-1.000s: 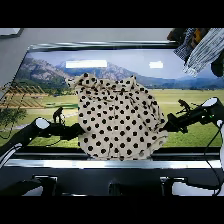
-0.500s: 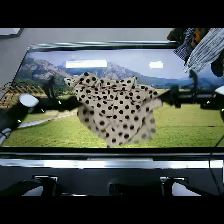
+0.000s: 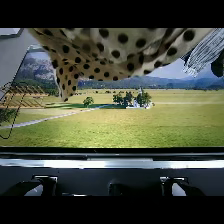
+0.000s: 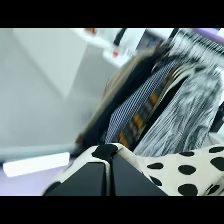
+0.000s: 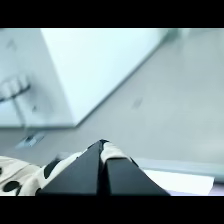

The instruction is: Fold the clothes and pants, and hang the long-sleeved shirts on hangers.

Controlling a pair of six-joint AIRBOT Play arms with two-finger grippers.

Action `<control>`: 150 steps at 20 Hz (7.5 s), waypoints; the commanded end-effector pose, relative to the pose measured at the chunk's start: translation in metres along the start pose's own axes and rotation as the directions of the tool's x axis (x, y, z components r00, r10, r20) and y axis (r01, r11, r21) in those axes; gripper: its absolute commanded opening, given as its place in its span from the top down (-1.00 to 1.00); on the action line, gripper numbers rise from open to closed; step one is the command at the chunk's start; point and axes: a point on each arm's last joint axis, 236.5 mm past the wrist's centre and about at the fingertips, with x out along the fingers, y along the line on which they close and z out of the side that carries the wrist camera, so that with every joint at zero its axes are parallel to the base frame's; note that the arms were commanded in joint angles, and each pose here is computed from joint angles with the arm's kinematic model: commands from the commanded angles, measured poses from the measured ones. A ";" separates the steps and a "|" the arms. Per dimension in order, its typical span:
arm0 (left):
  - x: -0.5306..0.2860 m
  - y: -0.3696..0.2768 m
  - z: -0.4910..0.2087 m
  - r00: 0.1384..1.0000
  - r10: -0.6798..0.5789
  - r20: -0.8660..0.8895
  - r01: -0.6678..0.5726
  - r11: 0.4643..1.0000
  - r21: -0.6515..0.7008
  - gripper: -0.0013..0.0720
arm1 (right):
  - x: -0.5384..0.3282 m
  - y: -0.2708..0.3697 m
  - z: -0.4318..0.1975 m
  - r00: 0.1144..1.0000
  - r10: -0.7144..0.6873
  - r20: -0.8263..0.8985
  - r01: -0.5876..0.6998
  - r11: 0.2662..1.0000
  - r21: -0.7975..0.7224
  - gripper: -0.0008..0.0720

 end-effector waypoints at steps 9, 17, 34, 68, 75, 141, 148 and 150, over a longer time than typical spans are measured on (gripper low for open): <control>-0.148 -0.078 0.034 0.983 0.158 0.098 -0.171 0.975 0.141 0.92 | -0.145 0.100 0.080 0.956 -0.172 0.239 0.225 0.950 -0.217 0.91; -0.023 0.090 -0.110 0.890 0.300 -0.344 -0.339 0.939 -0.057 0.92 | -0.005 -0.073 -0.132 0.841 -0.159 -0.518 0.386 0.846 0.367 0.91; 0.045 0.286 -0.429 0.496 0.212 -0.842 -0.682 0.695 -0.227 -1.00 | 0.086 -0.208 -0.494 0.422 0.092 -0.902 0.540 0.774 0.331 -0.40; -0.189 0.050 -0.610 0.196 0.002 -0.981 -0.902 0.393 -0.179 -1.00 | -0.122 -0.076 -0.611 0.272 0.192 -0.943 0.761 0.556 0.333 0.91; -0.118 0.081 -0.596 0.477 0.133 -0.869 -0.835 0.375 -0.401 -1.00 | -0.131 -0.054 -0.601 0.238 0.274 -0.932 0.750 0.557 0.355 0.91; -0.125 0.050 -0.540 0.351 0.189 -0.917 -0.383 0.923 0.044 -0.54 | -0.183 -0.029 -0.584 0.093 -0.218 -0.971 0.536 0.833 -0.136 -0.15; -0.129 0.035 -0.548 0.336 0.168 -0.927 -0.341 0.939 0.046 -0.55 | -0.190 -0.029 -0.586 0.060 -0.218 -0.974 0.541 0.827 -0.152 0.91; -0.128 0.019 -0.557 0.335 0.144 -0.931 -0.294 0.955 0.042 -0.55 | -0.194 -0.028 -0.581 0.055 -0.219 -0.974 0.562 0.813 -0.151 0.91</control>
